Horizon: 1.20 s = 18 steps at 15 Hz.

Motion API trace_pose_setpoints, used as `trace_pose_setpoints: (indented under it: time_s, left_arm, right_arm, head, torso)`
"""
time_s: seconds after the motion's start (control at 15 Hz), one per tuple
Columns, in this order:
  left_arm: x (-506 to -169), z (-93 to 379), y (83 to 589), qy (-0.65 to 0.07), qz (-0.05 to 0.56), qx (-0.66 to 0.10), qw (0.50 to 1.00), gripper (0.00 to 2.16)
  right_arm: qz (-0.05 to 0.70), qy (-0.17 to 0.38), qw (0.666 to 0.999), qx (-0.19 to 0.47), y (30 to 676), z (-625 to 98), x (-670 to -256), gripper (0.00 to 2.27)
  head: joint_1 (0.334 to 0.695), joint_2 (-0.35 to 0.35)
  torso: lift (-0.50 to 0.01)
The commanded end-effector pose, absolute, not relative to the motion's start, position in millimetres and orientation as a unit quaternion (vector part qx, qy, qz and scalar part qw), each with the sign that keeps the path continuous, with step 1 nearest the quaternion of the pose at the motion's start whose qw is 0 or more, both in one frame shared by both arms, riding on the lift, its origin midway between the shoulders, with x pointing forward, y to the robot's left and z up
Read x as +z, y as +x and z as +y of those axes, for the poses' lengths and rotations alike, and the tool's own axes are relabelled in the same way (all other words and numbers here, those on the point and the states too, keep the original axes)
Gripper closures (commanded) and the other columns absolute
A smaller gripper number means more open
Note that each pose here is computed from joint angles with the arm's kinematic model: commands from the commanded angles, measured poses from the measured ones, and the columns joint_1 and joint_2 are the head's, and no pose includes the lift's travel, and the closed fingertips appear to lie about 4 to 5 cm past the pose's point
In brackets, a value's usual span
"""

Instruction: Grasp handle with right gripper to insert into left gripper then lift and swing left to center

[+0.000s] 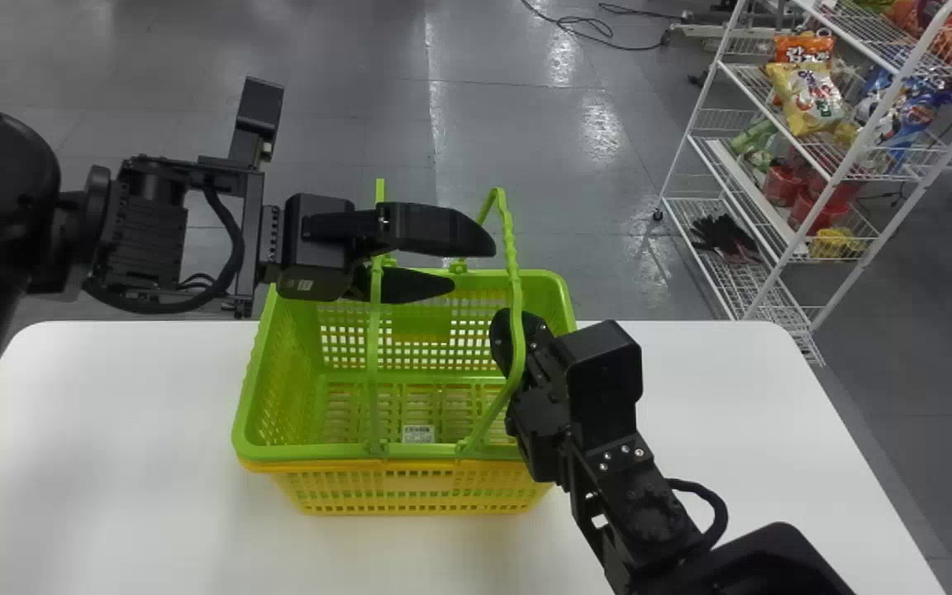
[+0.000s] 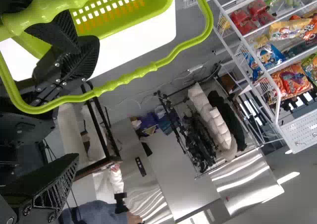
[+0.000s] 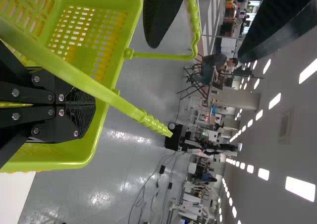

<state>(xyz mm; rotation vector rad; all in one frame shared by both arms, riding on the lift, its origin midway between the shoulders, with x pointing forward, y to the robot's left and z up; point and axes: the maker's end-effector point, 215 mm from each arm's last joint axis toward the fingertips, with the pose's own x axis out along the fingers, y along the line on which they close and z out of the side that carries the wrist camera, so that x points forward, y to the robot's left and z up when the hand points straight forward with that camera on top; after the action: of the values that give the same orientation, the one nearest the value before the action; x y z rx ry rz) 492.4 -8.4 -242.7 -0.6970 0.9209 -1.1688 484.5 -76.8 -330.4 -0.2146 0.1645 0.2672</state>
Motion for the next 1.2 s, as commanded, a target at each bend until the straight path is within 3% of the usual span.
trace_pose_setpoints:
  time_s: [0.0, 0.67, 1.13]
  left_arm:
    - [-241.5, -12.9, 492.0, -0.314, 0.409, -0.524, 0.678, 0.05]
    - [-240.6, -17.2, 497.1, -0.331, 0.407, -0.523, 0.672, 0.05]
    - [-231.4, -15.5, 495.9, -0.362, 0.403, -0.531, 0.651, 0.05]
  right_arm:
    - [0.080, -0.107, 0.980, 0.144, 485.6, -59.7, -328.5, 2.16]
    - [0.082, -0.122, 0.977, 0.156, 481.4, -43.0, -330.4, 2.16]
    - [0.086, -0.121, 0.983, 0.111, 470.3, -96.3, -325.8, 2.16]
  head:
    - [0.695, -0.102]
    - [0.695, -0.065]
    - [0.695, -0.088]
  torso:
    - [-0.093]
    - [-0.093]
    - [-0.093]
